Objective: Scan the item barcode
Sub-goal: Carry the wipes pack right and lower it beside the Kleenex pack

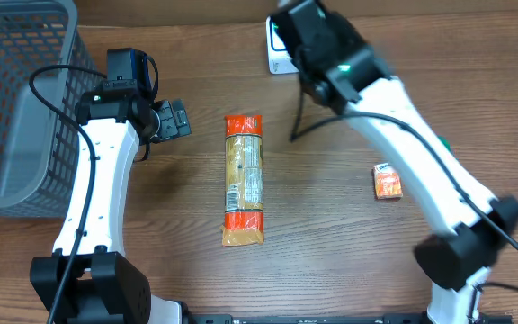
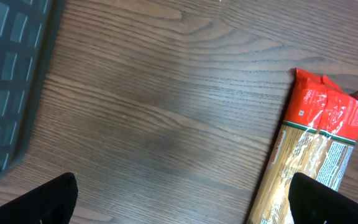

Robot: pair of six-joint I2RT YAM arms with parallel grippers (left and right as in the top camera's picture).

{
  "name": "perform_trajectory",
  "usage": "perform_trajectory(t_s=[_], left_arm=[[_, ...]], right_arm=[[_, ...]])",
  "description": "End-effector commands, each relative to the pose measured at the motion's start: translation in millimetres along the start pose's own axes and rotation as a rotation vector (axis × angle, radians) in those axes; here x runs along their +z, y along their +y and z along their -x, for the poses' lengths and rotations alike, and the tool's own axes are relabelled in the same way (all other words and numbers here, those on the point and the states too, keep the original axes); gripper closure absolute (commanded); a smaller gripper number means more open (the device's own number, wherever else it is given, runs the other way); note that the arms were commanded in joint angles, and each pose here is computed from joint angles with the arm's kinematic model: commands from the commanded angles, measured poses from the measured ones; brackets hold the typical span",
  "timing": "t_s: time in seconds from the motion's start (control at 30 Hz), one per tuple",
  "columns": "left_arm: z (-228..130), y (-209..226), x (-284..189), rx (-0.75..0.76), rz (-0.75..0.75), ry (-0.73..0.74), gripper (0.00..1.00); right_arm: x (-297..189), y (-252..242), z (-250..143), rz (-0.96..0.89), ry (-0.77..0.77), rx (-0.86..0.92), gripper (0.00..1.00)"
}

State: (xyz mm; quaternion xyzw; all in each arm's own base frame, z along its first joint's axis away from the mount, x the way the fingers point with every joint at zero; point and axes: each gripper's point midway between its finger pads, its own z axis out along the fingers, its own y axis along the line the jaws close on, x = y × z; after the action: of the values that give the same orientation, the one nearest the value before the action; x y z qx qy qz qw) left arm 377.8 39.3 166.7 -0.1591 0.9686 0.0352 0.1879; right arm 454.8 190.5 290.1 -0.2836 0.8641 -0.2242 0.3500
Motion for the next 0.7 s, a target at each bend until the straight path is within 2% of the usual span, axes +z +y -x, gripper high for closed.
perform_trajectory(t_s=[0.0, 0.2, 0.47, 0.67], left_arm=[[-2, 1, 3, 0.009, 0.0, 0.014, 0.0], [-2, 1, 3, 0.009, 0.0, 0.014, 0.0], [-2, 1, 3, 0.009, 0.0, 0.014, 0.0], [-2, 1, 3, 0.009, 0.0, 0.014, 0.0]], right_arm=[[-2, 18, -32, 0.2, 0.111, 0.198, 0.96], [-4, 53, -98, 0.528, 0.399, 0.254, 0.96], [28, 75, -158, 0.555, 0.594, 0.245, 0.96], [59, 107, -203, 0.575, 0.648, 0.118, 0.96]])
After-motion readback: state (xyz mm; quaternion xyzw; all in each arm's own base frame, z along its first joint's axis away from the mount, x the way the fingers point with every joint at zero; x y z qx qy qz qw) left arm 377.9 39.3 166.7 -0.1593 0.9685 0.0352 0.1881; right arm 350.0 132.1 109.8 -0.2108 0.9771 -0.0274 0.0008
